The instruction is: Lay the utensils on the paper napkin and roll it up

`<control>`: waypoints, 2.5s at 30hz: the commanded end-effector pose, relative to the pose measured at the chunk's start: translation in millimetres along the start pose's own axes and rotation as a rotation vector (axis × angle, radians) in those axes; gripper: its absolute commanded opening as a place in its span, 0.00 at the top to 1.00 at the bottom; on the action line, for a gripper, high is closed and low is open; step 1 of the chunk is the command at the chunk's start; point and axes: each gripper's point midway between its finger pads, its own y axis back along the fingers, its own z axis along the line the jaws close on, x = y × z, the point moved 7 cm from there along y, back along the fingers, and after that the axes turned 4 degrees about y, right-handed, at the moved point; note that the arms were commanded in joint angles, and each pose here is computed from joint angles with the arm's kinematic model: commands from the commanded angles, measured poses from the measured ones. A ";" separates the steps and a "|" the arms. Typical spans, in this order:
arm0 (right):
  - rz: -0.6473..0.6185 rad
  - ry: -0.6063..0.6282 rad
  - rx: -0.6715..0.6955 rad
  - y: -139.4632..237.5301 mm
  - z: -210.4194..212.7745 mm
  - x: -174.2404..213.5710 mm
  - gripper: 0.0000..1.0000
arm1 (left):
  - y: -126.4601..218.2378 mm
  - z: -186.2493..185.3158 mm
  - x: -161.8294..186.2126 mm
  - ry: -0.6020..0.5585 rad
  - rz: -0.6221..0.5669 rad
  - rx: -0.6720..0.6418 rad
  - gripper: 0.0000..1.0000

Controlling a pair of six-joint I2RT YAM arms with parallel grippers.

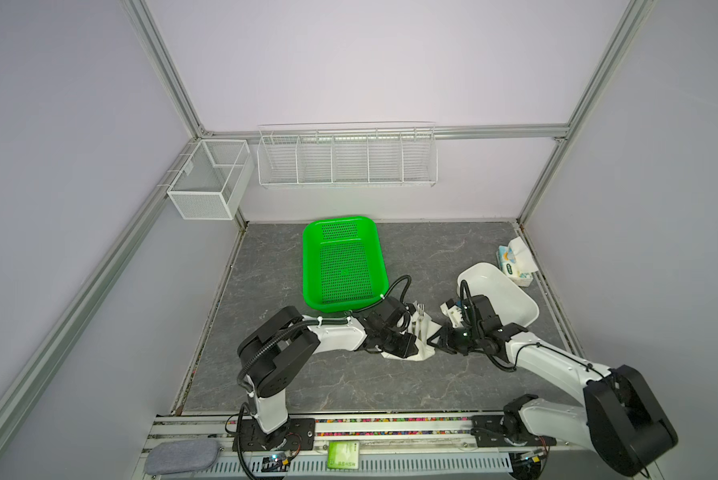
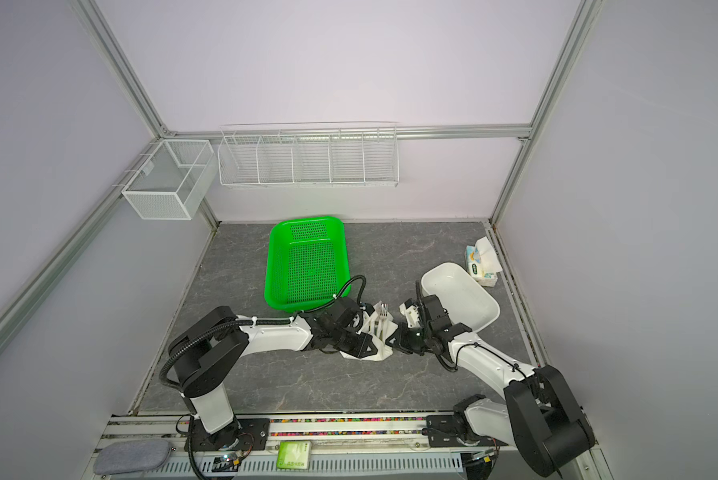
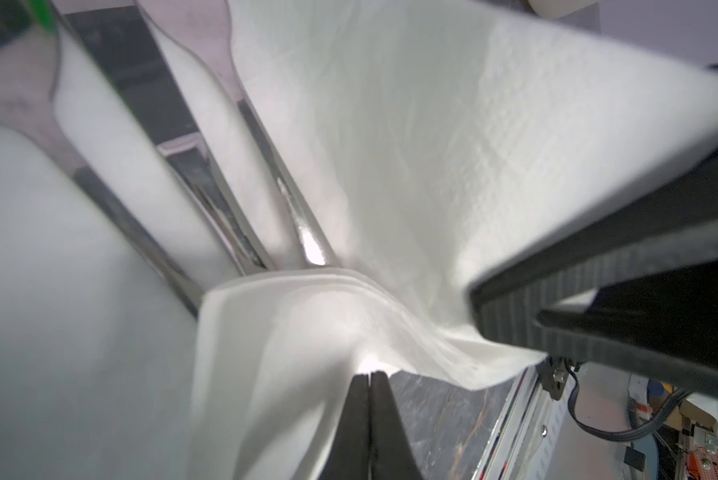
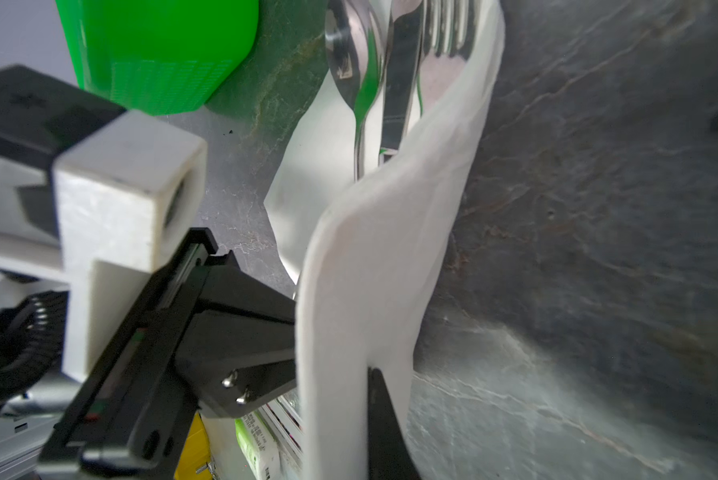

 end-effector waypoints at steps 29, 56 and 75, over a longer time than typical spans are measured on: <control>0.133 0.139 0.128 -32.4 22.0 4.5 0.93 | 1.4 17.1 -0.2 0.083 -0.045 0.001 0.98; 0.149 0.183 0.195 -38.5 25.7 2.1 0.90 | 10.5 32.4 6.5 0.150 -0.049 -0.051 0.99; 0.197 0.230 0.216 -54.3 32.4 5.3 0.78 | 18.0 27.6 3.1 0.146 -0.076 -0.050 0.99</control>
